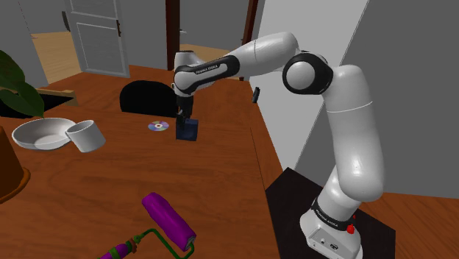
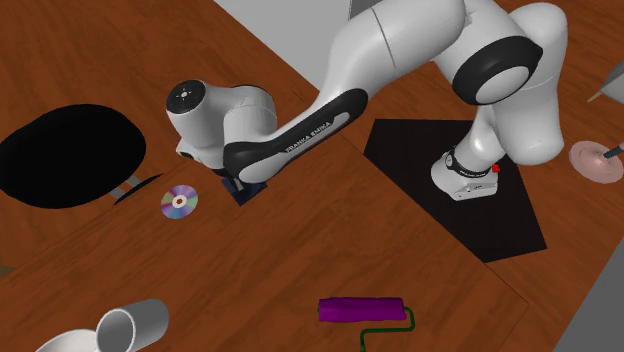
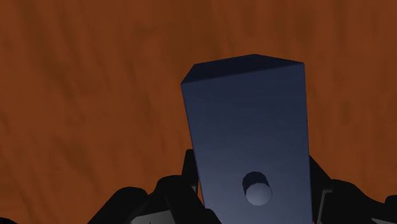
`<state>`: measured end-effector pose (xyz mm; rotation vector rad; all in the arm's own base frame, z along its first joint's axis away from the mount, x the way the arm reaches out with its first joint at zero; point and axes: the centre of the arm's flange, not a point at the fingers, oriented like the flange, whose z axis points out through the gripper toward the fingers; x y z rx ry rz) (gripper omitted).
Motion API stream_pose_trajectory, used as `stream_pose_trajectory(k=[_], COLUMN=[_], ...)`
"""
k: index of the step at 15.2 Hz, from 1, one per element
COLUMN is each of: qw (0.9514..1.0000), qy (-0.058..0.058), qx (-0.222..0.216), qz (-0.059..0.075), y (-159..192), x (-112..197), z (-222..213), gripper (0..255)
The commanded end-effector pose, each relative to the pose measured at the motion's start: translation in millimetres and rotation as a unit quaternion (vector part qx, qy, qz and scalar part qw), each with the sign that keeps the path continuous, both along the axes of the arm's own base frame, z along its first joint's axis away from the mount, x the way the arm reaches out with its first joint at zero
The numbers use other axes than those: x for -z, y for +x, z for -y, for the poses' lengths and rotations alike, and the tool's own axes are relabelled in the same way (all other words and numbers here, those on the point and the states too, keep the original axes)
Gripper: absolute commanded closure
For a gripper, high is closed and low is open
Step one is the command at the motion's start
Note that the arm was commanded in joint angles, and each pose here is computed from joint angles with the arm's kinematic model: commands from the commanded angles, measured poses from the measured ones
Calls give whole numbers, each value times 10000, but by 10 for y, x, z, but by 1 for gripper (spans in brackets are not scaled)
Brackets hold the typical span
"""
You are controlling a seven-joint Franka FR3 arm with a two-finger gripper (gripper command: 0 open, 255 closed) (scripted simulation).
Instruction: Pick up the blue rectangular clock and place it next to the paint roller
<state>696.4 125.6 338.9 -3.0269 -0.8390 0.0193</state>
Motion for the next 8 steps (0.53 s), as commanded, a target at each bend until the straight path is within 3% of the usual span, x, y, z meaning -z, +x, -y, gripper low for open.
stream_pose_trajectory(k=[1,8], qw=[10000,10000], qy=[0,0], qx=[0,0], qz=[-1,-1], y=[-8,-7], x=[-106,-476], z=[12,12], gripper=[255,255])
